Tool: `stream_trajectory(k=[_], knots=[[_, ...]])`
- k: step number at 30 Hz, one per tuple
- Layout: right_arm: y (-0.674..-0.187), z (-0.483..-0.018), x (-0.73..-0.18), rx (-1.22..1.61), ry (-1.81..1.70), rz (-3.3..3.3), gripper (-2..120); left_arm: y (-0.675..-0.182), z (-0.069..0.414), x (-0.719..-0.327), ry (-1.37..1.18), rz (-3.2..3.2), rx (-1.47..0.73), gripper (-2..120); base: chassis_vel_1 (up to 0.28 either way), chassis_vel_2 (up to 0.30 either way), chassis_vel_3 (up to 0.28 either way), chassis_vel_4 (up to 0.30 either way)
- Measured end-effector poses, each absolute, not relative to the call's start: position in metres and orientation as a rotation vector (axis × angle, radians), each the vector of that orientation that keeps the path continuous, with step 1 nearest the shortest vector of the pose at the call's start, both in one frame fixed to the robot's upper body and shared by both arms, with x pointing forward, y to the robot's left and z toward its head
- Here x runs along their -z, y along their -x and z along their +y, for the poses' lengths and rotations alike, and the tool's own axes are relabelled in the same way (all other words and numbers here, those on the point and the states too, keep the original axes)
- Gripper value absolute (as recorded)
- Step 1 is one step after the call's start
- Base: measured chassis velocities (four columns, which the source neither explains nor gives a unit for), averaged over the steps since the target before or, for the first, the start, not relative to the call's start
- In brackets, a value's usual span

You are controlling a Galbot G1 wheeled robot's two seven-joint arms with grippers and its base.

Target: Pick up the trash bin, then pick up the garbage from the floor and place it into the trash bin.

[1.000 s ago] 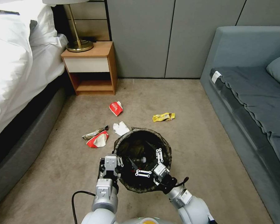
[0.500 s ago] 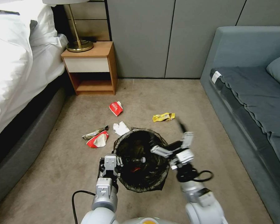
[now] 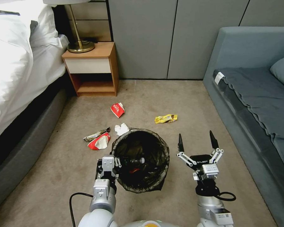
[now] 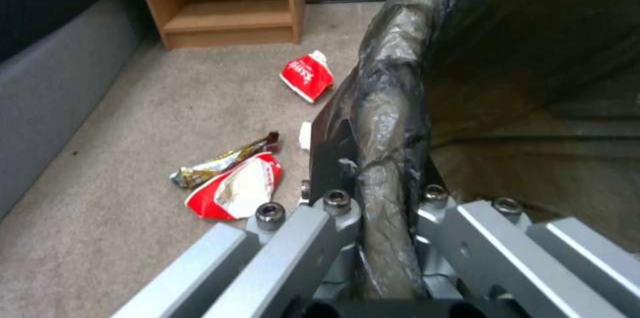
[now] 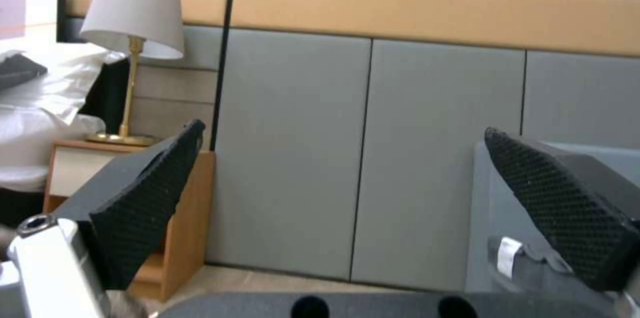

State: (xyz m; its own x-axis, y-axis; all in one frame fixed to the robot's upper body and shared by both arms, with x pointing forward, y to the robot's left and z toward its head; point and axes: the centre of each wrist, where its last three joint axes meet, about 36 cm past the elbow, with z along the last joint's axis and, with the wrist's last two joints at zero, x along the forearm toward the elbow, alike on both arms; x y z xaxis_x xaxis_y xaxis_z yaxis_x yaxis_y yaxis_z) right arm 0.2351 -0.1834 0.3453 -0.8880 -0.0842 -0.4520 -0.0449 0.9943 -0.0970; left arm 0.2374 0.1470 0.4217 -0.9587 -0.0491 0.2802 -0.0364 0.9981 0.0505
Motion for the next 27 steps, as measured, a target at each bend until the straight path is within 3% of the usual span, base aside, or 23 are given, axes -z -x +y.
stream_trajectory(k=[18,27], knots=[[-0.2377,-0.1820,-0.3386,0.092,0.095,2.711,100,-0.2375,0.1462,-0.4242,-0.071,-2.862,0.057,0,-0.003,0.002,0.003,-0.003],[-0.2386,-0.1835,-0.3378,0.088,0.086,2.715,100,-0.2368,0.1460,-0.4247,-0.076,-2.864,0.060,0,-0.134,0.139,0.152,-0.142]])
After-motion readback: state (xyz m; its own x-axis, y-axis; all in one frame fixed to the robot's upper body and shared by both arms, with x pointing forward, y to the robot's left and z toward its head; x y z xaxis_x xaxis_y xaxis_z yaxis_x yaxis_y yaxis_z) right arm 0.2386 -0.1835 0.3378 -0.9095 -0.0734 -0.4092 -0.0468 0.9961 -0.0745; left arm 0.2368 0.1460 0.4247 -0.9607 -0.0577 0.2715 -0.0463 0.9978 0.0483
